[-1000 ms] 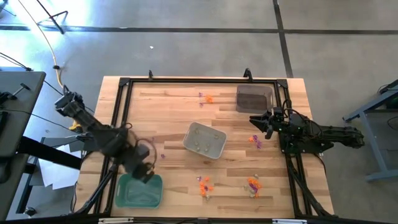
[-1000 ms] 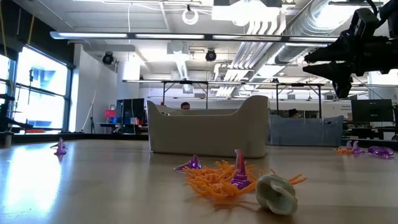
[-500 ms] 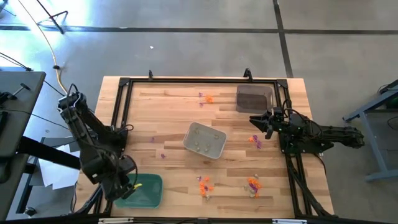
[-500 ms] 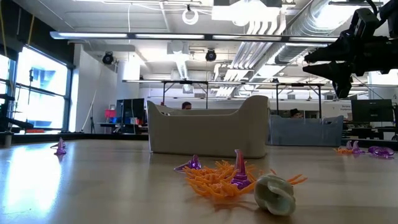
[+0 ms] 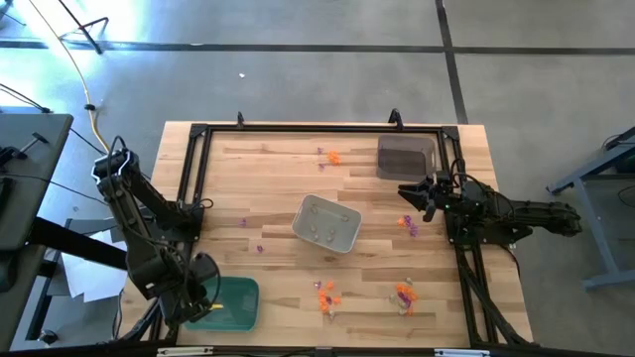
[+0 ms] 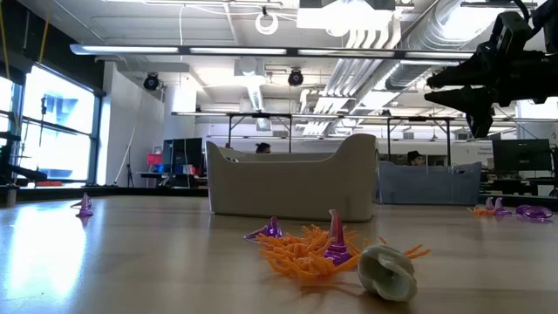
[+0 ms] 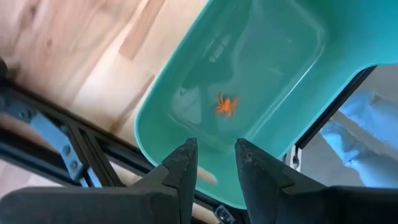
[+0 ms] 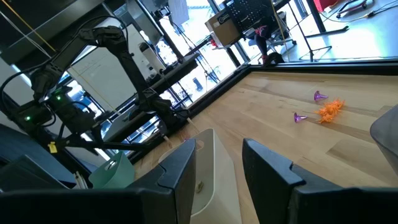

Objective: Sort Halloween decoration
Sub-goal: Put the orange spider toy into the green bin

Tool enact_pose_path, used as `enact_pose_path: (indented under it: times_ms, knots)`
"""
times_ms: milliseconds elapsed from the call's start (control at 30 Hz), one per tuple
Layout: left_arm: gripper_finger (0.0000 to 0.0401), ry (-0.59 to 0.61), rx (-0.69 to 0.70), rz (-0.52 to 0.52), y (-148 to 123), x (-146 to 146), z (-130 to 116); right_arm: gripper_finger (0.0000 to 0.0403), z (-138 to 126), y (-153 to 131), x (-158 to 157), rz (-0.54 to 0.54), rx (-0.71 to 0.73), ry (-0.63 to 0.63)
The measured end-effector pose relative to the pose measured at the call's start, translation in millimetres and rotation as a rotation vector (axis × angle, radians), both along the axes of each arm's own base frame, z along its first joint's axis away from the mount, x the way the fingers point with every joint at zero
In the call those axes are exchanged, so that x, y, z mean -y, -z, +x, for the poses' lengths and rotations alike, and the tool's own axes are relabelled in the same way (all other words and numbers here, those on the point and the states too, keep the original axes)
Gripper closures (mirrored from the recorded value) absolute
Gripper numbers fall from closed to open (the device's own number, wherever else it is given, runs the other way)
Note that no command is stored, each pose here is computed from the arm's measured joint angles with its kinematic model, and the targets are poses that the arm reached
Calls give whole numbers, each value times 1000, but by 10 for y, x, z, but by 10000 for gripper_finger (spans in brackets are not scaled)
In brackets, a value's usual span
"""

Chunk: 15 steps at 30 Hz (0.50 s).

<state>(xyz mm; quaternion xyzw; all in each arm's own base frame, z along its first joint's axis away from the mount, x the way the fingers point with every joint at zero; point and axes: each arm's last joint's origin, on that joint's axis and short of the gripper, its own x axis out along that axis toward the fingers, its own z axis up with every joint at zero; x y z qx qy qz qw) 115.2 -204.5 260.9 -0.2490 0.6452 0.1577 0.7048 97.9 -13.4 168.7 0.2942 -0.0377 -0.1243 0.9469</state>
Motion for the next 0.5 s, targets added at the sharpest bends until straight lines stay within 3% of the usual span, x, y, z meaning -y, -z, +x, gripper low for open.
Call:
enact_pose_path:
  times_ms: [233,500]
  knots:
    - [302,-8,74,56,-46,-168,163,277,0,0,0,0,0,0]
    - [302,-49,78,100,-45,-565,600,277,0,0,0,0,0,0]
